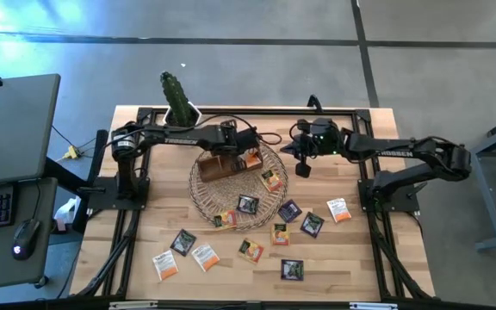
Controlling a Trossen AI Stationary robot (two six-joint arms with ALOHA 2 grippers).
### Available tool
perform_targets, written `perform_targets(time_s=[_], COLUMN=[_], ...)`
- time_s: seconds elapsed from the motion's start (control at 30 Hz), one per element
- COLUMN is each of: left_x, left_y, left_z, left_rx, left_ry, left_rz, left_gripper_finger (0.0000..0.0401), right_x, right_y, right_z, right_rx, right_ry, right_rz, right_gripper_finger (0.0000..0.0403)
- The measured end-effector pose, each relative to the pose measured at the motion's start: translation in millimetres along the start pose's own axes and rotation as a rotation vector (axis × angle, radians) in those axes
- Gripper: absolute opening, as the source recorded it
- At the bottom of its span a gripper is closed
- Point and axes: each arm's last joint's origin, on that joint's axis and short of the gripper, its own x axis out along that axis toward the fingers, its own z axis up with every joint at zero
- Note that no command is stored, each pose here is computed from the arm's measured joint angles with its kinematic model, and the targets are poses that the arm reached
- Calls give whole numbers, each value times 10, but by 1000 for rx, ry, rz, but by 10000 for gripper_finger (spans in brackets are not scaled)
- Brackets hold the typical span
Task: Pick & Place Tea
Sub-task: Put the white tea bag into the right section of the wooden organizer
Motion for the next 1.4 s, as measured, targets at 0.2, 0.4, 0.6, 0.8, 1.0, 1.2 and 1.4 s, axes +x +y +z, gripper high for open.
perform_targets(time_s=[0.2, 0.4, 0.6, 0.8, 1.0, 1.2, 1.4], left_x=[-202, -274, -267, -269, -270, -393, -823], left_y=[44, 16, 33, 28, 16, 89, 297], left_z=[152, 195, 151, 164, 168, 129, 121], left_rx=[21, 46, 63, 57, 27, -15, -75], left_ry=[-41, -59, -12, -26, -33, -18, -39], left_rz=[-21, -35, -1, -13, -52, -15, -9], left_gripper_finger=[1, 3, 49, 97, 103, 83, 9], right_x=[0, 0, 0, 0, 30, 332, 682], right_y=[4, 16, 18, 18, 34, 236, 391], right_z=[1, -2, -8, -8, 4, 18, 83], right_rx=[50, 59, 60, 58, 59, -50, -111], right_ry=[-3, -8, -2, -2, -18, -92, -36], right_rz=[14, 52, 54, 54, 66, 149, 216], right_gripper_finger=[4, 3, 8, 2, 8, 3, 1])
